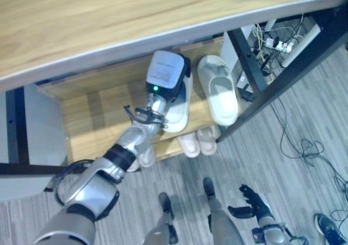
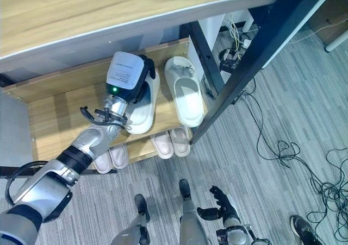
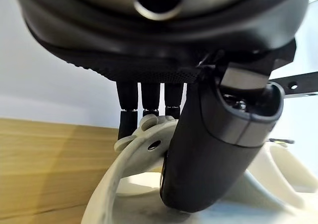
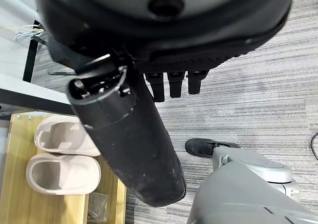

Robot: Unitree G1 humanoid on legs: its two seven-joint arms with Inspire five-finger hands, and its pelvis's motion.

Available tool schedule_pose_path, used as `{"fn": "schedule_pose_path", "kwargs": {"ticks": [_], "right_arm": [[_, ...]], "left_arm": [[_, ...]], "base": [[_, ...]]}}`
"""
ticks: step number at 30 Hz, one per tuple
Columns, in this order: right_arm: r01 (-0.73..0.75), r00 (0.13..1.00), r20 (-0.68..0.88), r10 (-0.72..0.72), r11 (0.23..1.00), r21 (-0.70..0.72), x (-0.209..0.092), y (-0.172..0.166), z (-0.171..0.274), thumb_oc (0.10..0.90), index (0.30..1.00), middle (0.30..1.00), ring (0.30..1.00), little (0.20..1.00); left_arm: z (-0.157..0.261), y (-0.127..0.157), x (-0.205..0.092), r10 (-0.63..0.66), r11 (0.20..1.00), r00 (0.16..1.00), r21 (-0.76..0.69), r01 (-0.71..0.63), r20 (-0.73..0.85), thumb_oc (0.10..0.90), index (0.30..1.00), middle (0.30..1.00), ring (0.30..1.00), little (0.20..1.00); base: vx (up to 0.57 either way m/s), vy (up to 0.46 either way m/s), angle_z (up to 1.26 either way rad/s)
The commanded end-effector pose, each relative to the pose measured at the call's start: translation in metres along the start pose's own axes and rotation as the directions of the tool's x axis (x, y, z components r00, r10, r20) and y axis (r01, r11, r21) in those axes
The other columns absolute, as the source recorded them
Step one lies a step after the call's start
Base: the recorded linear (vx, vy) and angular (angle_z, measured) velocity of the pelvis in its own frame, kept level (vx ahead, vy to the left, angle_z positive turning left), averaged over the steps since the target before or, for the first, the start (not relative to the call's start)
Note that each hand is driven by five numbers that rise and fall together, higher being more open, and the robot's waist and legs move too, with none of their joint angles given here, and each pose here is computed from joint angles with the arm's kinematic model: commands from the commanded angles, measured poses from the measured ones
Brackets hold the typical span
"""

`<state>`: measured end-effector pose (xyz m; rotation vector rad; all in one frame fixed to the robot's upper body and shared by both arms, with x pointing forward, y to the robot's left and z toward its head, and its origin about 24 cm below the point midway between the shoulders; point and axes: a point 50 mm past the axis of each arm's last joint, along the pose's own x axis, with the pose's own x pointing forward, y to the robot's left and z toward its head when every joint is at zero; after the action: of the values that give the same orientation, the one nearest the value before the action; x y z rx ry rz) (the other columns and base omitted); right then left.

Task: Arrange the slippers neatly on the shoe rack.

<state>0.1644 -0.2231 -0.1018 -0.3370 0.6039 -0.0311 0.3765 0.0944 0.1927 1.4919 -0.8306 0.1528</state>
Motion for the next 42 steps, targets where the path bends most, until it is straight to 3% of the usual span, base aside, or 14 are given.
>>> {"fn": "schedule_pose_path", "kwargs": {"ticks": [1,3,4,5,12,24,42], "right_arm": [[0.058,0.994,0.094,-0.058,0.998,0.000,0.004,-0.022,0.016,0.800,0.900,0.900,0.900,0.900],[0.062,0.994,0.095,-0.062,0.998,0.002,0.004,-0.023,0.016,0.800,0.900,0.900,0.900,0.900],[0.065,0.993,0.096,-0.066,0.998,0.007,0.004,-0.023,0.017,0.800,0.900,0.900,0.900,0.900],[0.065,0.993,0.096,-0.066,0.998,0.007,0.004,-0.023,0.017,0.800,0.900,0.900,0.900,0.900],[0.062,0.993,0.097,-0.062,0.998,0.002,0.003,-0.021,0.016,0.800,0.900,0.900,0.900,0.900],[0.039,0.998,0.042,-0.040,0.999,0.024,0.000,-0.015,0.005,0.800,0.900,0.900,0.900,0.900],[0.004,0.999,-0.051,-0.003,1.000,0.020,-0.004,-0.007,-0.015,0.800,0.900,0.900,0.900,0.900]], "left_arm": [[0.023,0.034,0.050,0.130,0.991,0.989,0.000,-0.131,0.067,0.400,0.300,0.300,0.300,0.300],[0.025,0.034,0.051,0.132,0.991,0.989,-0.009,-0.131,0.064,0.400,0.300,0.300,0.300,0.300],[0.028,0.035,0.053,0.136,0.991,0.989,-0.019,-0.135,0.065,0.624,0.636,0.636,0.636,0.636],[0.028,0.035,0.053,0.136,0.991,0.989,-0.020,-0.135,0.065,0.800,0.900,0.900,0.900,0.900],[0.027,0.033,0.051,0.136,0.990,0.990,-0.036,-0.134,0.046,0.800,0.900,0.900,0.900,0.900],[0.034,0.022,0.034,0.071,0.980,0.996,-0.190,-0.061,0.047,0.800,0.900,0.900,0.900,0.900],[0.012,0.010,0.021,-0.011,0.996,1.000,-0.085,0.013,0.020,0.800,0.900,0.900,0.900,0.900]], "base": [[0.00,0.000,0.00],[0.00,0.000,0.00],[0.00,0.000,0.00],[0.00,-0.014,0.04],[0.00,0.000,0.00],[-0.01,-0.015,0.01],[-0.01,-0.016,0.03]]}}
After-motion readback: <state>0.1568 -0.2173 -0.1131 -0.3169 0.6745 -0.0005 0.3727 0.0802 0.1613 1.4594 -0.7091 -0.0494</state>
